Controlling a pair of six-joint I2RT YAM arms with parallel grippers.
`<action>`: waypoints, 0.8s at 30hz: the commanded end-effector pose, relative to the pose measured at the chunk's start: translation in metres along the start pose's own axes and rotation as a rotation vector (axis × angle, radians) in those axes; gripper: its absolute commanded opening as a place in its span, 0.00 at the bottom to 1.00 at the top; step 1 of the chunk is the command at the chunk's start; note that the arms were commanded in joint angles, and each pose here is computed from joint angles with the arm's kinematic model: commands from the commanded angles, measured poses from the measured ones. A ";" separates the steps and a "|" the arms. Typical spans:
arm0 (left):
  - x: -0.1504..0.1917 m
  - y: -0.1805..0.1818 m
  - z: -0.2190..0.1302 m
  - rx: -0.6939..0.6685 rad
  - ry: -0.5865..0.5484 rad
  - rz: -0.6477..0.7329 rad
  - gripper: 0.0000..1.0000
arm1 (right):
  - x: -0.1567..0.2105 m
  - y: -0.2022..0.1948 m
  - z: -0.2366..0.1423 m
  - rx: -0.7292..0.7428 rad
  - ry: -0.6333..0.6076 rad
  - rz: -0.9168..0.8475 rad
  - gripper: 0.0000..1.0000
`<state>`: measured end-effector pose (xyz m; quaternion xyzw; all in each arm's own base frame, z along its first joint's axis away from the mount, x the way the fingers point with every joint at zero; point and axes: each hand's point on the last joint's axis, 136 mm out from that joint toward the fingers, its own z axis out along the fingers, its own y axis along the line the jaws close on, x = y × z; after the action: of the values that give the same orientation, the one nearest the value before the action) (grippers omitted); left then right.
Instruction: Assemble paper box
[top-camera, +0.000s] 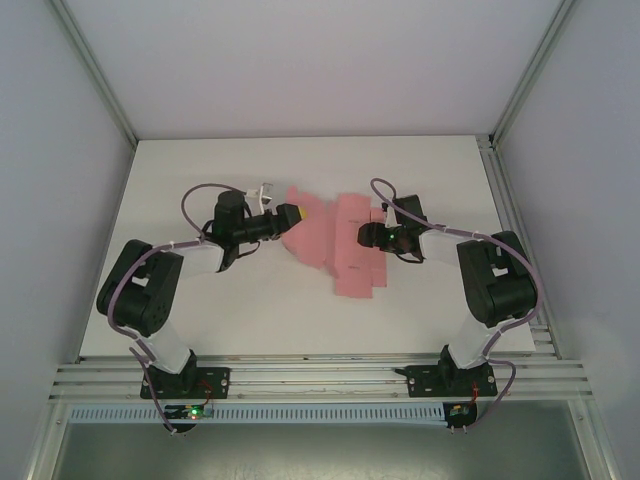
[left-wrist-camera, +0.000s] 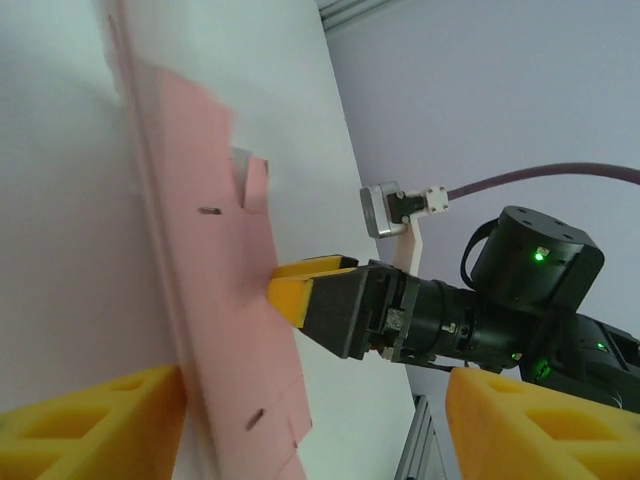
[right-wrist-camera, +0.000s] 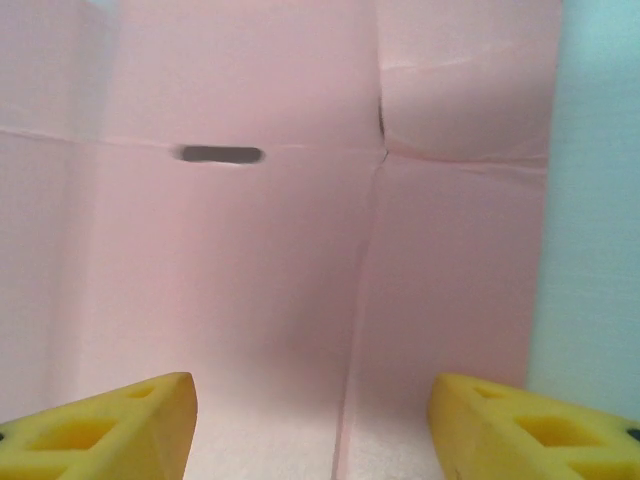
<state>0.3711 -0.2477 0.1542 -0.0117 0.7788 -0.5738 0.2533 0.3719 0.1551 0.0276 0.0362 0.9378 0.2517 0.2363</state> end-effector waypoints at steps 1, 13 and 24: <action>-0.005 -0.039 0.012 0.138 -0.014 0.093 0.69 | 0.055 -0.025 0.006 0.048 0.168 0.082 0.68; 0.022 -0.009 0.028 -0.254 0.076 0.217 0.66 | 0.050 -0.022 0.004 0.018 0.148 0.088 0.69; 0.017 -0.006 0.038 -0.246 0.075 0.202 0.49 | 0.050 -0.024 0.004 0.039 0.159 0.092 0.69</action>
<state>0.3694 -0.2891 0.1340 0.0394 0.8468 -0.4607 0.2630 0.3701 0.1553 0.0301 0.0347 0.9309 0.2732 0.2399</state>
